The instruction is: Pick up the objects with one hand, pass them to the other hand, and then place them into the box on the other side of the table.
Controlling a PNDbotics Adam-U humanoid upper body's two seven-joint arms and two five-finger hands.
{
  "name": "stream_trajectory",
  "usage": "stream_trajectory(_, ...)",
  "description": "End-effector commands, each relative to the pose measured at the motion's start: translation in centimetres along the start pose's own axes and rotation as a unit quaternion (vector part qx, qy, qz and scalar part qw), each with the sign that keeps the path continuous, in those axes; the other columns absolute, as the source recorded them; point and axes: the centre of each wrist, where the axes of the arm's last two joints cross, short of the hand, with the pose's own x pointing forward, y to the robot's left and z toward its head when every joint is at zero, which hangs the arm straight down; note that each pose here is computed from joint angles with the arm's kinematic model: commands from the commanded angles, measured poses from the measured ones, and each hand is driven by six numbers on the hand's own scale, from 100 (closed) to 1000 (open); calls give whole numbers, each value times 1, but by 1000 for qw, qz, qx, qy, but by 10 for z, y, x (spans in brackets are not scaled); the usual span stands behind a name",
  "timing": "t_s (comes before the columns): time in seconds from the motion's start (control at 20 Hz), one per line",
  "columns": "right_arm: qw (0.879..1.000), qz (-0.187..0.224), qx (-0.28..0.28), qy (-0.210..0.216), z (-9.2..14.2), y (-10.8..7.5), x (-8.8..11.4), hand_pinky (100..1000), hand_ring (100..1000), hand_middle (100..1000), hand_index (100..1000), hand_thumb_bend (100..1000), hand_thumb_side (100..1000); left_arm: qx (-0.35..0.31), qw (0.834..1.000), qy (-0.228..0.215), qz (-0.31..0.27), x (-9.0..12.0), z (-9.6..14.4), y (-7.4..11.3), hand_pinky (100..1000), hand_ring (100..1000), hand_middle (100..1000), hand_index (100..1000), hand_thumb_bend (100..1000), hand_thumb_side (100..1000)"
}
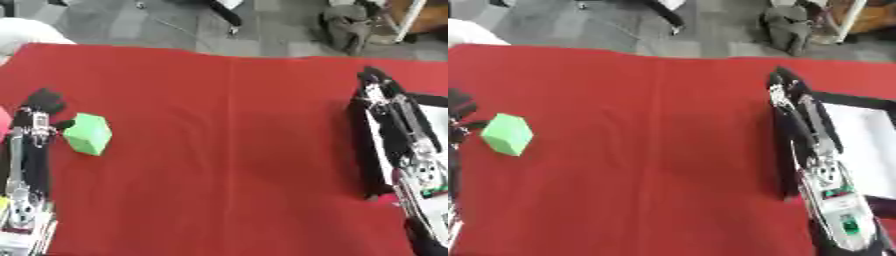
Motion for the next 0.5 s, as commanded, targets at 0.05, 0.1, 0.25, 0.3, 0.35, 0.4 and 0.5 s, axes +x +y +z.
stream_trajectory(0.05, 1000, 5, 1, -17, -3, -4, 9, 889, 1000, 891, 940, 100, 756, 2, 1000, -18, -7, 9, -7, 6, 692, 802, 763, 869, 246, 814)
stream_trajectory(0.1, 1000, 5, 1, -17, -3, -4, 9, 889, 1000, 891, 940, 100, 756, 2, 1000, -18, -7, 9, -7, 6, 692, 802, 763, 869, 247, 814)
stream_trajectory(0.25, 1000, 5, 0, -17, -3, -4, 9, 890, 1000, 891, 940, 100, 756, 2, 1000, -18, -7, 9, -7, 6, 692, 802, 763, 869, 247, 814)
stream_trajectory(0.3, 1000, 5, 1, -17, -3, -4, 9, 890, 1000, 891, 940, 100, 755, 2, 1000, -18, -7, 9, -7, 6, 692, 801, 763, 869, 247, 814)
stream_trajectory(0.35, 1000, 5, 1, -17, -3, -4, 9, 889, 1000, 891, 940, 100, 755, 2, 1000, -18, -7, 9, -7, 6, 692, 801, 763, 869, 247, 814)
stream_trajectory(0.4, 1000, 5, 1, -17, -3, -4, 9, 889, 1000, 891, 940, 100, 755, 3, 1000, -19, -8, 9, -7, 6, 692, 801, 763, 869, 247, 813)
stream_trajectory(0.5, 1000, 5, 1, -18, -3, -4, 9, 889, 1000, 890, 940, 100, 755, 4, 1000, -19, -9, 9, -7, 6, 692, 802, 763, 869, 247, 813)
